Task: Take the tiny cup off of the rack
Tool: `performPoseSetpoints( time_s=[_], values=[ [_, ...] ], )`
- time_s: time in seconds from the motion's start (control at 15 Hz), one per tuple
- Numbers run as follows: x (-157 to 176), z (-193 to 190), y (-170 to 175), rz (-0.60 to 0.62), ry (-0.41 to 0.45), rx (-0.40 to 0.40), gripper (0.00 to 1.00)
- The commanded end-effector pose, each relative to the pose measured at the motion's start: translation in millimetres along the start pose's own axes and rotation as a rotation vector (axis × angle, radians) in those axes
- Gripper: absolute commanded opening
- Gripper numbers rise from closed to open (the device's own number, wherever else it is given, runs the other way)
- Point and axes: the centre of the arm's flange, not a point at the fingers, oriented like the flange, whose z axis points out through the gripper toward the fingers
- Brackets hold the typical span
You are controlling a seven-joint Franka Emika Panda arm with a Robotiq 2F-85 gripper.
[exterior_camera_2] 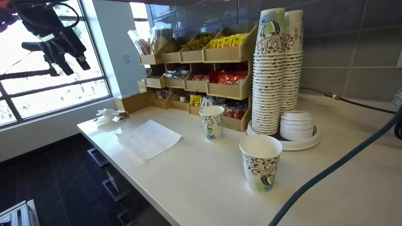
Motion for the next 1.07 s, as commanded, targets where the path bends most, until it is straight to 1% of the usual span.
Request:
performPoseSetpoints(
  time_s=[0.0, 0.27, 0.33, 0.47, 0.73, 0.93, 1.0],
  values=[
    [0, 0, 0, 0.000, 0.000, 0.000, 1.00],
    [0, 0, 0, 0.000, 0.000, 0.000, 1.00],
    [6, 19, 14, -0.023, -0.007, 0.071, 1.00],
    [16, 48, 31, -0.051, -0.020, 0.156, 1.00],
    [34, 110, 52, -0.128, 0.003, 0.321, 1.00],
    [48, 151, 53, -0.181, 0.024, 0.389, 1.00],
    [53, 161, 53, -0.212, 0.047, 0.404, 1.00]
  ],
)
